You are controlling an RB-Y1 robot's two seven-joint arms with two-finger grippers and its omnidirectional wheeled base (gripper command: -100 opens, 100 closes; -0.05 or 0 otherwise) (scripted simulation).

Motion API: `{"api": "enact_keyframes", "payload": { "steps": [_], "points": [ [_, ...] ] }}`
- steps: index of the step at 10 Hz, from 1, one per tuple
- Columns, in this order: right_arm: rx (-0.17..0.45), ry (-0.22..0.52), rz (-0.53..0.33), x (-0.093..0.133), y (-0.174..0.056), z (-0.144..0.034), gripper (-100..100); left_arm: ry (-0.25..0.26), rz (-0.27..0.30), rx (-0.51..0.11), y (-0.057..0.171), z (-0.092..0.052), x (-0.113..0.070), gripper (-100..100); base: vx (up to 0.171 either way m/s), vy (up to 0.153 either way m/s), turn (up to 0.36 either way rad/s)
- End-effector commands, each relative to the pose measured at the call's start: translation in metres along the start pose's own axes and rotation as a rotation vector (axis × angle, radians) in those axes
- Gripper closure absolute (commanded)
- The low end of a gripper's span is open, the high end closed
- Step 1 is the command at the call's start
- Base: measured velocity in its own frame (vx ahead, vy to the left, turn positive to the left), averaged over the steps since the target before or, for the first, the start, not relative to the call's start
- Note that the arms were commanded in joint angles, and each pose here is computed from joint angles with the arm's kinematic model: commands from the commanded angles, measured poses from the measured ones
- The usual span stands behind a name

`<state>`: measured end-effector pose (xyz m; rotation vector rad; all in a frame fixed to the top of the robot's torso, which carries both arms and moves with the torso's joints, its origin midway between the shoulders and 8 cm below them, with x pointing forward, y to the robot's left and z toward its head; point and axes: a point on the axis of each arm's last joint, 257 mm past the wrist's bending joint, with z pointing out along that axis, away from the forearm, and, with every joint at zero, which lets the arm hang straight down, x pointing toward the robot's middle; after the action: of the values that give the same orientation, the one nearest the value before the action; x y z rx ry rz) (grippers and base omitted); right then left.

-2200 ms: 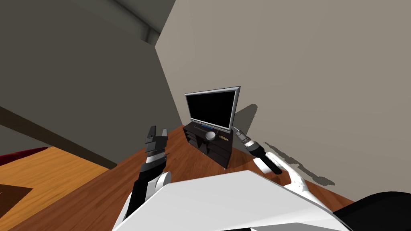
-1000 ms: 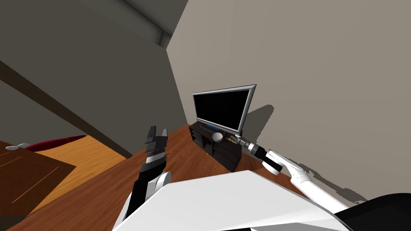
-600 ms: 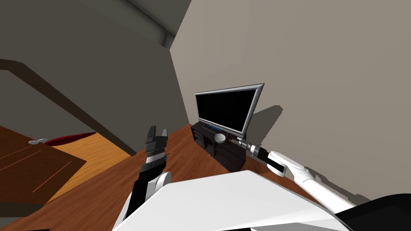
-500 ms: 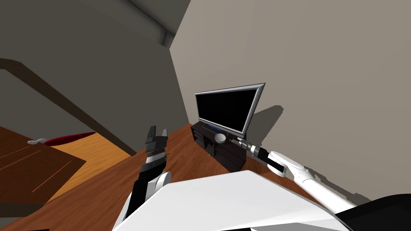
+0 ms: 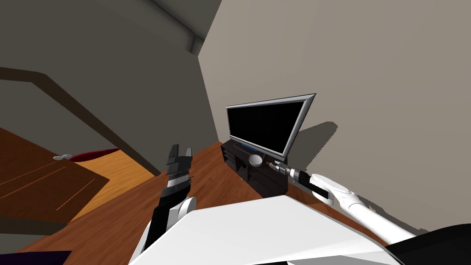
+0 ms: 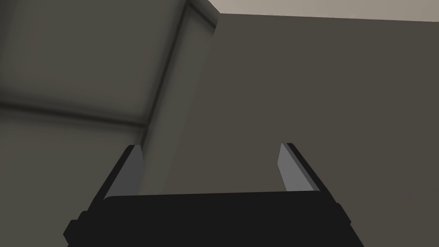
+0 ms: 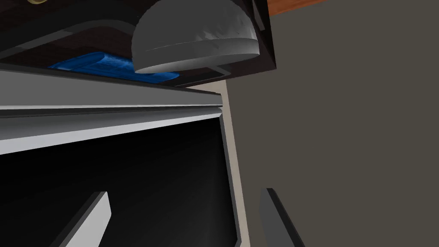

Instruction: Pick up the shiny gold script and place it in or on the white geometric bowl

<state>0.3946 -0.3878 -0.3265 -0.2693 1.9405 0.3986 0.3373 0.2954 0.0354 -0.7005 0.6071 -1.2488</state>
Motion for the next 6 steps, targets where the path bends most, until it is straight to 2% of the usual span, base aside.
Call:
{"api": "enact_keyframes", "payload": {
  "steps": [1, 2, 4, 5, 6],
  "points": [
    [0.009, 0.072, -0.056, 0.021, -0.013, -0.007, -100, 0.0, 0.0, 0.0, 0.0, 0.0, 0.0, 0, 0.051, 0.032, 0.119],
    [0.021, 0.082, -0.051, 0.026, -0.018, -0.009, -100, 0.0, 0.0, 0.0, 0.0, 0.0, 0.0, 0, 0.061, 0.024, 0.062],
    [0.039, 0.216, -0.136, 0.065, -0.043, -0.027, -100, 0.0, 0.0, 0.0, 0.0, 0.0, 0.0, 0, 0.122, 0.009, 0.15],
    [0.046, 0.235, -0.146, 0.071, -0.047, -0.03, -100, 0.0, 0.0, 0.0, 0.0, 0.0, 0.0, 0, 0.106, 0.014, 0.093],
    [0.047, 0.298, -0.19, 0.088, -0.057, -0.04, -100, 0.0, 0.0, 0.0, 0.0, 0.0, 0.0, 0, 0.093, 0.037, 0.128]
  ]
}}
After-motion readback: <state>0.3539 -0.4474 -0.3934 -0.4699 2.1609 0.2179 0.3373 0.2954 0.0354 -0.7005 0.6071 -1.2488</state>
